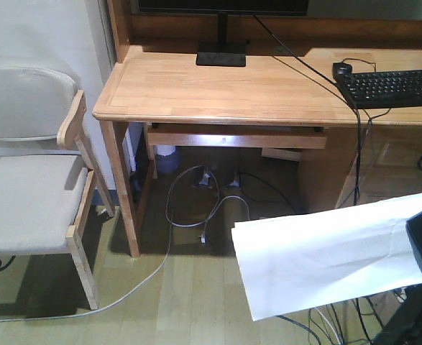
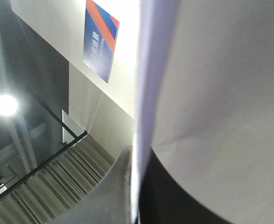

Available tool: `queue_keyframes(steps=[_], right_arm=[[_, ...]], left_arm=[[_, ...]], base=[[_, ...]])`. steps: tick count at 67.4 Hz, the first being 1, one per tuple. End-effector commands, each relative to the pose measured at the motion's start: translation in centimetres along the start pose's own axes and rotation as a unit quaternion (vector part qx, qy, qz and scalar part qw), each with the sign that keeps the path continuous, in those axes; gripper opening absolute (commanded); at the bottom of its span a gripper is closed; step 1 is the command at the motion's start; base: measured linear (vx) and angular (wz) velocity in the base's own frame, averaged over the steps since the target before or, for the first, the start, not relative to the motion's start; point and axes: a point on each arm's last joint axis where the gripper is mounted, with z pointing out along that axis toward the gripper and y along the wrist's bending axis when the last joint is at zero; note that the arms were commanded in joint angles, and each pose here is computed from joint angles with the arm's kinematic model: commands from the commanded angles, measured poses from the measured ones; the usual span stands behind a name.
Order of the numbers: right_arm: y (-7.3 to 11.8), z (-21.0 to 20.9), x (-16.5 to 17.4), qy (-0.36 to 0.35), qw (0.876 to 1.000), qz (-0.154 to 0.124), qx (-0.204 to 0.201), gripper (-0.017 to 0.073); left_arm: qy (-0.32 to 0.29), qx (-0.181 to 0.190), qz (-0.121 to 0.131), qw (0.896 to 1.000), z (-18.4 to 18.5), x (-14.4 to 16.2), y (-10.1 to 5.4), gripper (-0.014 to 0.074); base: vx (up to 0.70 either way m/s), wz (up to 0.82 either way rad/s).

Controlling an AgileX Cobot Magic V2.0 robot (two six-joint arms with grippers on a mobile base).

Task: Grab stapler and paper to desk for stapling
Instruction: 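Drive the base up to the wooden desk with the monitor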

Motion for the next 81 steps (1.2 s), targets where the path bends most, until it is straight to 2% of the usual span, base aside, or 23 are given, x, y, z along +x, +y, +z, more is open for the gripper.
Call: queue_keyframes(steps=[1,81], right_arm=[[0.09,-0.50,0.12,-0.008,1.000,0.000,-0.020,-0.0005],[0.06,-0.50,0.13,-0.007,1.000,0.000,-0.018,-0.0005]], left_arm=[[-0.065,0.003,-0.004,0.998,-0.42,-1.80,-0.07,-0.0006],[-0.065,0.003,-0.004,0.998,-0.42,-1.80,-0.07,-0.0006]], base=[[0.18,0.04],[0.14,-0.06]])
